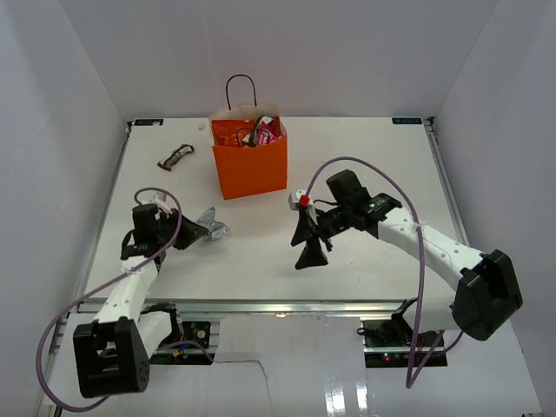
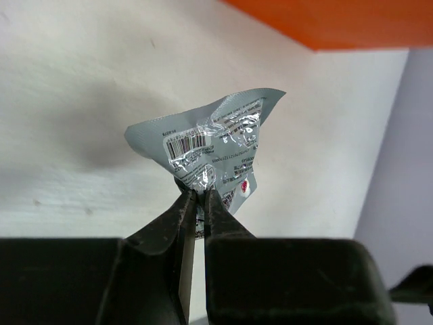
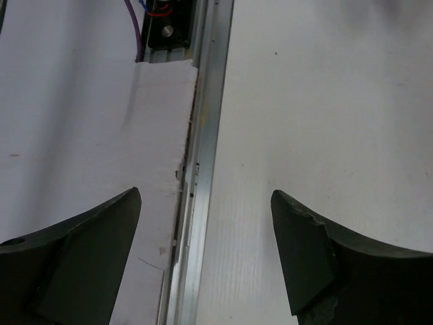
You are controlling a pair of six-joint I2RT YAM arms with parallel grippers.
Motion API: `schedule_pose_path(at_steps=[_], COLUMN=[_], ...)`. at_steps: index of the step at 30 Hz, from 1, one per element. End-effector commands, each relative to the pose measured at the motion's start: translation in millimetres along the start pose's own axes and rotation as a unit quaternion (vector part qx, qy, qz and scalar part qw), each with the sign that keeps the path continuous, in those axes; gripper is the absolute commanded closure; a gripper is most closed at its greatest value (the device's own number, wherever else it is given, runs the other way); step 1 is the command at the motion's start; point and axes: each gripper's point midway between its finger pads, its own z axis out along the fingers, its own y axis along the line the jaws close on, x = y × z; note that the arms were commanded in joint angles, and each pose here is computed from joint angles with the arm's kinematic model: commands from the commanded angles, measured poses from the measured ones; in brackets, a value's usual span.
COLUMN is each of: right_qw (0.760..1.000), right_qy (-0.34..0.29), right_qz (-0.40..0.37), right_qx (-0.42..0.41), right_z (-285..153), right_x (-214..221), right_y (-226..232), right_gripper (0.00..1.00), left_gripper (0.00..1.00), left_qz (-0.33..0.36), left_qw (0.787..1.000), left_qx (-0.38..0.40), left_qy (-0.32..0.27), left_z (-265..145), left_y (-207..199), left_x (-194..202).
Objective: Place the snacks into the paper bag
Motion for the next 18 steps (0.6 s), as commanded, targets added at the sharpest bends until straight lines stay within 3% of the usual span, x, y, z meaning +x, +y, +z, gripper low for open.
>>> schedule_pose_path(at_steps=[1,5,7,12,16,18], right_qw=[0.999,0.981,0.955,0.936,0.926,0.926], right_qy=[-0.025,-0.047,-0.048,-0.032,-0.031,-0.036], right_qz=[0.042,0.172,0.266,0.316,0.357,0.363], right_qx=[0.005,0.082,0.119,0.149,0.12,0.097], right_z=[30.7,69.1,86.7,111.7,123.2,127.6], right_x=[-34.9,-54.0,-57.6,-52.0,-45.4,-47.5], right_y=[-8.2,-37.9,-54.5,-68.8,-65.4,-58.9], right_gripper=[0.17,0.14,0.13,0.11,0.13,0.18], left_gripper=[0.97,0.97,0.97,0.97,0.97,0.97], left_qz=[-0.042,-0.024,-0.026,-0.027,-0.026,-0.024], left_qw=[0.993,0.979,0.974,0.964,0.962,0.961], left_qx=[0.089,0.158,0.167,0.192,0.197,0.197], left_qy=[0.069,0.127,0.151,0.182,0.189,0.195], left_z=[-17.8,-41.2,-45.5,-59.1,-61.7,-61.5], left_y=[-28.8,-54.9,-56.4,-66.6,-68.9,-68.6], left_x=[47.4,101.7,120.9,147.4,151.8,154.3])
